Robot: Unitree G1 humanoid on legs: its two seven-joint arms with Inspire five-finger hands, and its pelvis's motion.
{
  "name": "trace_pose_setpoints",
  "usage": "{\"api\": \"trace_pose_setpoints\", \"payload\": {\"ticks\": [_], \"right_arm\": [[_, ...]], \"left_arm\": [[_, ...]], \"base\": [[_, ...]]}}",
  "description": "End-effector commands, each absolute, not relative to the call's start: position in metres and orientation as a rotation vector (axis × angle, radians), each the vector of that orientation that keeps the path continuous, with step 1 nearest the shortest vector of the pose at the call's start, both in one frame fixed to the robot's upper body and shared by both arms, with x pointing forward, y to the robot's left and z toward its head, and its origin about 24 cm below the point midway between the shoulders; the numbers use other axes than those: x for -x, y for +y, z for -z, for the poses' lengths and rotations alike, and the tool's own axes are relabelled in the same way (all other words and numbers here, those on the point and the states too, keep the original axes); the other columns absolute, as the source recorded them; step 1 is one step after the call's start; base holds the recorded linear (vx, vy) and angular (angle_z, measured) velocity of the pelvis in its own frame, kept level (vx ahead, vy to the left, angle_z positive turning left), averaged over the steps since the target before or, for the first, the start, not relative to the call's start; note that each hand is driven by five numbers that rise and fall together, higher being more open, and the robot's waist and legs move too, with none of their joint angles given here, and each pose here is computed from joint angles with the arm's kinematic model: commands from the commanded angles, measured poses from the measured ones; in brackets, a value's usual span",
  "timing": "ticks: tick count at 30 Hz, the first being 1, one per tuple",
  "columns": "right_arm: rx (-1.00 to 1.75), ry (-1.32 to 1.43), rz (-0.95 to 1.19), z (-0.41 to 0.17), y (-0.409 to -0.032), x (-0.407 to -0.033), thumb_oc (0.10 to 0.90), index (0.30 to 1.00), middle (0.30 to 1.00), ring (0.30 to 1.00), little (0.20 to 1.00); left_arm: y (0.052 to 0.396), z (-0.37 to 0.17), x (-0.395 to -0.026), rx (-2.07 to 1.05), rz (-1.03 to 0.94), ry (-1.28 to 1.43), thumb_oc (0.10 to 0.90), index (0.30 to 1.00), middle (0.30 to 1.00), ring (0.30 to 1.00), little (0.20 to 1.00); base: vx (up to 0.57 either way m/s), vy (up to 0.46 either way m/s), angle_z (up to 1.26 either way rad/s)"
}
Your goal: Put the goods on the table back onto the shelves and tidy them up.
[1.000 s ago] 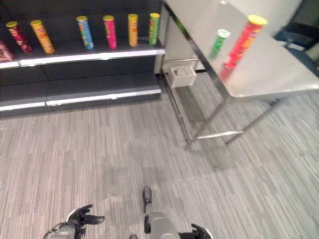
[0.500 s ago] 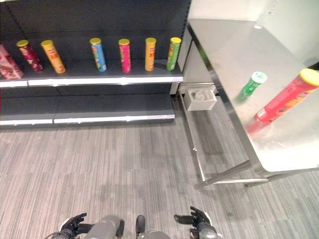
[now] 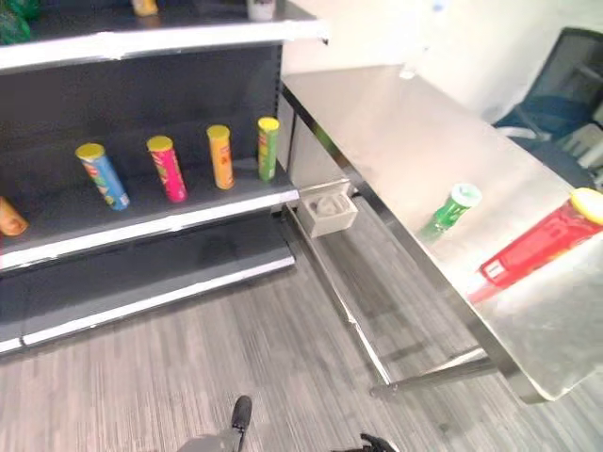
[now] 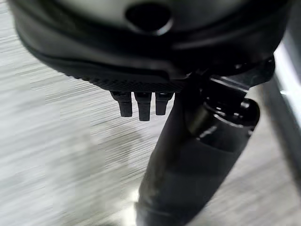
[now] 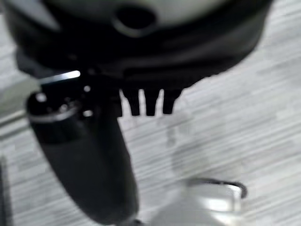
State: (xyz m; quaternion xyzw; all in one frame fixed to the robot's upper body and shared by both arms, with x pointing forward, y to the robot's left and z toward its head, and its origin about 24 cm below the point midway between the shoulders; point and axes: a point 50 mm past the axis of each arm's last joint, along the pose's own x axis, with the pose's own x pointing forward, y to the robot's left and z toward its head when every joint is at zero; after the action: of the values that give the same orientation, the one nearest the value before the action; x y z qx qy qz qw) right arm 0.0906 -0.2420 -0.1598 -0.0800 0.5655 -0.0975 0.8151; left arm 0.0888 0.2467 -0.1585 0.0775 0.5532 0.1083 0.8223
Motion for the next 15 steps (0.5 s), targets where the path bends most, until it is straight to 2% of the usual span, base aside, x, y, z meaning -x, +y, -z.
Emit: {"api": "trace_pose_setpoints", "payload": {"ticks": [1, 5, 8, 15], "right_arm": [[0.228, 1.137, 0.296, 0.147, -0.270, -0.105, 0.800, 0.900, 0.900, 0.900, 0.900], [0.241, 1.171, 0.294, 0.149, -0.272, -0.097, 0.800, 0.900, 0.900, 0.900, 0.900], [0.246, 1.169, 0.307, 0.148, -0.276, -0.095, 0.800, 0.900, 0.900, 0.900, 0.900], [0.240, 1.147, 0.379, 0.143, -0.289, -0.097, 0.800, 0.900, 0.900, 0.900, 0.900]], "left_arm": [[0.255, 0.150, -0.109, -0.178, -0.266, 1.085, 0.800, 0.900, 0.900, 0.900, 0.900], [0.258, 0.143, -0.126, -0.214, -0.249, 1.028, 0.800, 0.900, 0.900, 0.900, 0.900], [0.253, 0.139, -0.139, -0.202, -0.247, 0.977, 0.800, 0.900, 0.900, 0.900, 0.900], [0.246, 0.147, -0.125, -0.193, -0.234, 1.040, 0.800, 0.900, 0.900, 0.900, 0.900]], "base": [[0.28, -0.268, -0.32], [0.16, -0.196, -0.08], [0.01, -0.236, 0.47], [-0.01, -0.168, 0.24]]}}
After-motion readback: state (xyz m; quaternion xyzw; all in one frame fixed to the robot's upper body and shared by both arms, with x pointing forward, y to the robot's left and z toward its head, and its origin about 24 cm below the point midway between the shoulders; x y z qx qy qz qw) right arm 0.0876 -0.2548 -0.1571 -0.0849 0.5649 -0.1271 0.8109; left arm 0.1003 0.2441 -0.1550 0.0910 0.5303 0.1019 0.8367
